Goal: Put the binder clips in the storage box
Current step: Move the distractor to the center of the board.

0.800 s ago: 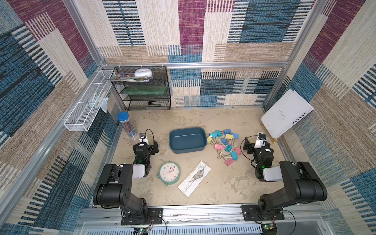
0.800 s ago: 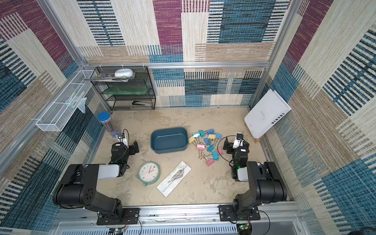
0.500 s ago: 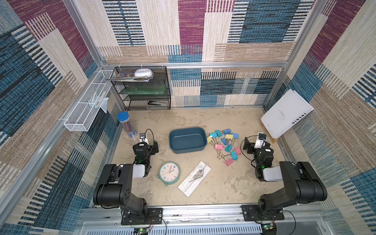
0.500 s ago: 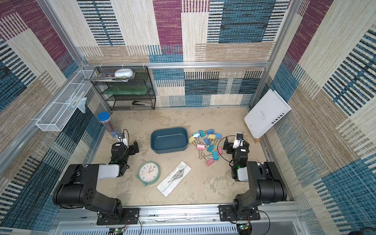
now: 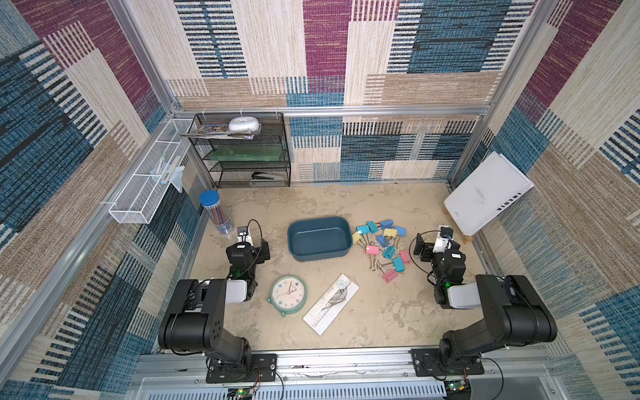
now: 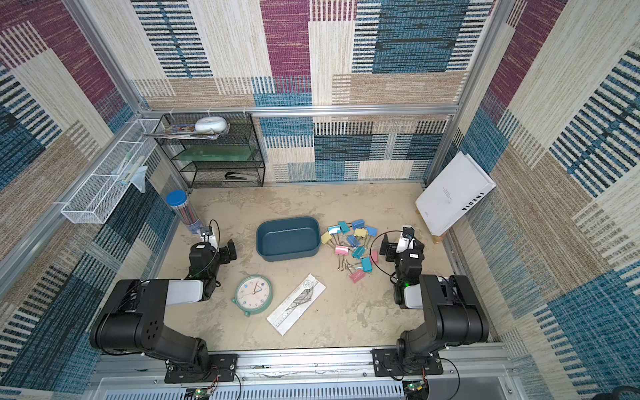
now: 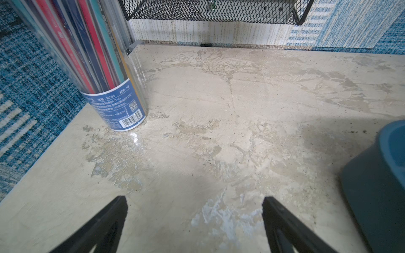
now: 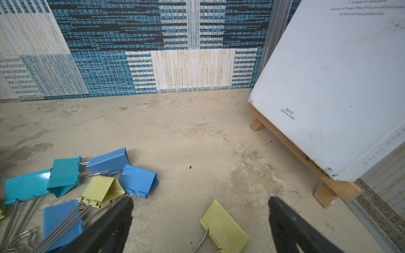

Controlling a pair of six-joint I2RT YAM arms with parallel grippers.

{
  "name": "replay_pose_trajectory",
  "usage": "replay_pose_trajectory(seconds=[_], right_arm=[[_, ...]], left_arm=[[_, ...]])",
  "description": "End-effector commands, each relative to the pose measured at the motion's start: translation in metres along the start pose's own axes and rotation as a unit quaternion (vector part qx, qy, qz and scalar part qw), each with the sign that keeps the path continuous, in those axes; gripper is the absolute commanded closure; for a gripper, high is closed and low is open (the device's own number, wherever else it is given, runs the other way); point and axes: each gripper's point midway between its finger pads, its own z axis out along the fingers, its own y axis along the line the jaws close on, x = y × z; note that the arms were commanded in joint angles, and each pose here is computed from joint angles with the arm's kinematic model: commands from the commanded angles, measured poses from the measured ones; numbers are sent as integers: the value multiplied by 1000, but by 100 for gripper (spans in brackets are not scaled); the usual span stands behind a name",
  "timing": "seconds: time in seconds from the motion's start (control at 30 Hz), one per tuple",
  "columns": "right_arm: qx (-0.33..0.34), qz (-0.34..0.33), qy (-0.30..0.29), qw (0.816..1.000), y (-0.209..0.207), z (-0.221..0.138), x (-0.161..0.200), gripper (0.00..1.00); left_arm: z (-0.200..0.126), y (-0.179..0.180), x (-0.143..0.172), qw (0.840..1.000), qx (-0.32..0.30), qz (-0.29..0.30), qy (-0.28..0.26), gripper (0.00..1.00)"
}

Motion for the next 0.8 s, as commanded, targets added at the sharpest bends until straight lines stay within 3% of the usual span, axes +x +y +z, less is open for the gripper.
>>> replay_pose_trajectory(seconds=[0.0, 0.33, 0.4, 0.47, 0.53, 0.6, 0.7, 0.77], right_arm=[[4, 1, -17, 1000, -1, 1, -9, 1], [2, 1, -16, 1000, 0, 2, -9, 1], [-23, -8, -62, 998, 9, -8, -31, 0], [-10, -23, -23, 999, 15, -4, -51, 0], [-16, 47, 9, 999, 20, 8, -98, 3], [-51, 74, 54, 994, 38, 19, -127, 7], [-82, 120, 178, 973, 65, 28, -122, 11], [-109, 141, 244, 953, 81, 22, -103, 17]], left_arm=[[0, -2, -10, 1000, 5, 0, -17, 0], [1, -1, -9, 1000, 4, -1, -17, 0], [-5, -7, -21, 999, 17, 10, -37, 1], [-26, -20, -42, 998, 31, 45, -16, 1], [-51, -32, -91, 997, 54, -14, -55, 0], [-72, -58, -121, 990, 95, -80, -72, 10], [-106, -120, -127, 984, 162, -73, -2, 28], [-133, -169, -108, 974, 216, -29, 68, 38]])
